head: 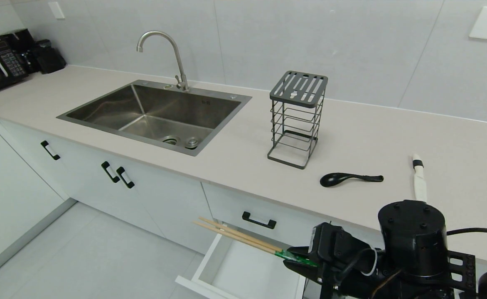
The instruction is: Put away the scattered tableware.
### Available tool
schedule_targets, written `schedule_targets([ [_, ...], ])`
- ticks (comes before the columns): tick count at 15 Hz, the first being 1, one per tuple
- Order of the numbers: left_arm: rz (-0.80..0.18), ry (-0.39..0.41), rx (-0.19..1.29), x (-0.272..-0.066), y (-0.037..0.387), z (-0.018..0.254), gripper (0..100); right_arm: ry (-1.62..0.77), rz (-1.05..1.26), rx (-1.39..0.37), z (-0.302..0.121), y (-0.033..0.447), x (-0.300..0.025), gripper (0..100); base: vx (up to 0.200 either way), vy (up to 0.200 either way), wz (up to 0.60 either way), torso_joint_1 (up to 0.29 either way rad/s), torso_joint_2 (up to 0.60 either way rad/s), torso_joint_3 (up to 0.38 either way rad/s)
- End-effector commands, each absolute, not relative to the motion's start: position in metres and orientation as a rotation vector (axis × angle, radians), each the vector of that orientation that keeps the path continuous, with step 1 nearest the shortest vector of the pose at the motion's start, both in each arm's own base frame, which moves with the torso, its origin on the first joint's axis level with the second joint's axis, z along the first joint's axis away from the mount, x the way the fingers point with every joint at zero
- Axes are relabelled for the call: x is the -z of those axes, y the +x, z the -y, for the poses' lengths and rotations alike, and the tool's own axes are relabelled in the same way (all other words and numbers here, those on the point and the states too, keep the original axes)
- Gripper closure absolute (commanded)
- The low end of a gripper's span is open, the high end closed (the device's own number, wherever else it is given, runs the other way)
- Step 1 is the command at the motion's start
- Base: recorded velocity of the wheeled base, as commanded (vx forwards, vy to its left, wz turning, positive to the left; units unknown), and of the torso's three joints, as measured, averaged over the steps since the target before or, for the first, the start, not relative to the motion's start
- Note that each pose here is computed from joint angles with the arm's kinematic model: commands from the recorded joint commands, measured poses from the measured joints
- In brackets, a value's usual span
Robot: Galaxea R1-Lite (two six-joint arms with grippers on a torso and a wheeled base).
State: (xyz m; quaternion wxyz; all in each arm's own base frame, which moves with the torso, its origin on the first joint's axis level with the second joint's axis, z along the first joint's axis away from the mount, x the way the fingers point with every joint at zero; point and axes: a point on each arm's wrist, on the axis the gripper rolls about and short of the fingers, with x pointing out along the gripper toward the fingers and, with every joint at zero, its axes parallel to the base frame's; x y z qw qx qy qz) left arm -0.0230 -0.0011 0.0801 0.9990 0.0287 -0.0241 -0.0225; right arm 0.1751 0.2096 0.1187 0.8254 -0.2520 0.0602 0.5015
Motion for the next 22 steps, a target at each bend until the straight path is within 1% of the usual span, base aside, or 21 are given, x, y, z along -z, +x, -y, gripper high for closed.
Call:
schedule_targets([
  [1,0.047,0.058,0.045,-0.080,-0.023,0.001,0,-0.532,-0.148,-1.068,-0.212,0.177,-0.114,100,0.000,0.000,0.00,0.000,0.00,0.000],
  [7,0.047,0.058,0.045,-0.080,-0.023,0.001,0,-0.443,-0.170,-1.074,-0.217,0.171,-0.116,100,0.000,0.000,0.00,0.000,0.00,0.000],
  [9,0.047,0.058,0.045,-0.080,-0.023,0.001,0,-0.399,-0.197,-1.041,-0.220,0.168,-0.117,100,0.000,0.000,0.00,-0.060,0.12,0.060],
  [12,0.047,0.058,0.045,-0.080,-0.023,0.001,0,-0.369,-0.209,-1.023,-0.221,0.166,-0.118,100,0.000,0.000,0.00,-0.215,0.43,0.206],
  [22,0.047,0.058,0.045,-0.080,-0.023,0.001,0,-0.376,-0.216,-1.025,-0.220,0.166,-0.116,100,0.000,0.000,0.00,-0.261,0.50,0.238],
])
